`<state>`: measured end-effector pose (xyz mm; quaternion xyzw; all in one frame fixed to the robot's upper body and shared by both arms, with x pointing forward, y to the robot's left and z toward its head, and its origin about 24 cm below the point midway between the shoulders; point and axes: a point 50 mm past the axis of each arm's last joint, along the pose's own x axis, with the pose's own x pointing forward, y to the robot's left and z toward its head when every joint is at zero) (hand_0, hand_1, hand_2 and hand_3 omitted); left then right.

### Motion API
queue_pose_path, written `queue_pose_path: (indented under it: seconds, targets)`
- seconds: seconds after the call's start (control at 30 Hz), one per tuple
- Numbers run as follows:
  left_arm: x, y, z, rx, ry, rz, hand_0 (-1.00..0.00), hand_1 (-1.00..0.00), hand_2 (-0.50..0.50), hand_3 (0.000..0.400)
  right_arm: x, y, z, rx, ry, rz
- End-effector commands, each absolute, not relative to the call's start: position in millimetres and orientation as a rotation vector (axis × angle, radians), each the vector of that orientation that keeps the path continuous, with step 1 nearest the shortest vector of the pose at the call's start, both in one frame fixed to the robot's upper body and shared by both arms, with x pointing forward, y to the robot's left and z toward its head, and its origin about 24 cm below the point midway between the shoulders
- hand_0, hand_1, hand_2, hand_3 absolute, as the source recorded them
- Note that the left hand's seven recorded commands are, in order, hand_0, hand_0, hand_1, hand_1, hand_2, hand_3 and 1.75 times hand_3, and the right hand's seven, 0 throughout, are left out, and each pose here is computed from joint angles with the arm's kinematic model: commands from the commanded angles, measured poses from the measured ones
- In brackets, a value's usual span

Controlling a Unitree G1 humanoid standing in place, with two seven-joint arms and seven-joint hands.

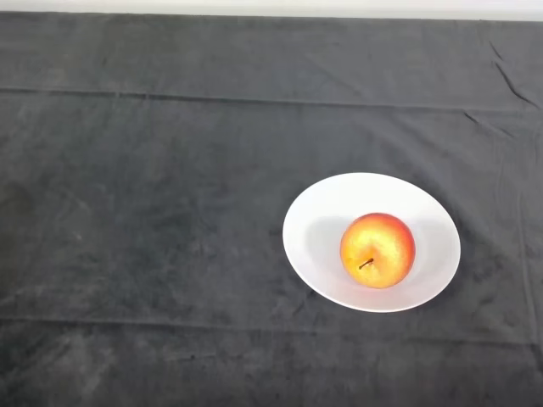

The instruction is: Move the apple to the plate

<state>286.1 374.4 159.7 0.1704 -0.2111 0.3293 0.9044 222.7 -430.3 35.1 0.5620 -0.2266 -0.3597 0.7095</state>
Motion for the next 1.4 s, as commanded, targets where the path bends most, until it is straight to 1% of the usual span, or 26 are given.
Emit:
queue_pose_path:
  seconds: [0.03,1.4]
  targets:
    - [285.4,372.4,166.6,0.334,-0.47,0.686,0.0,0.0,0.0,0.0,216.6,-439.3,43.4,1.223,-0.533,-0.807]
    - [286.2,371.5,165.9,0.329,-0.465,0.676,0.0,0.0,0.0,0.0,216.6,-439.3,43.4,1.222,-0.533,-0.807]
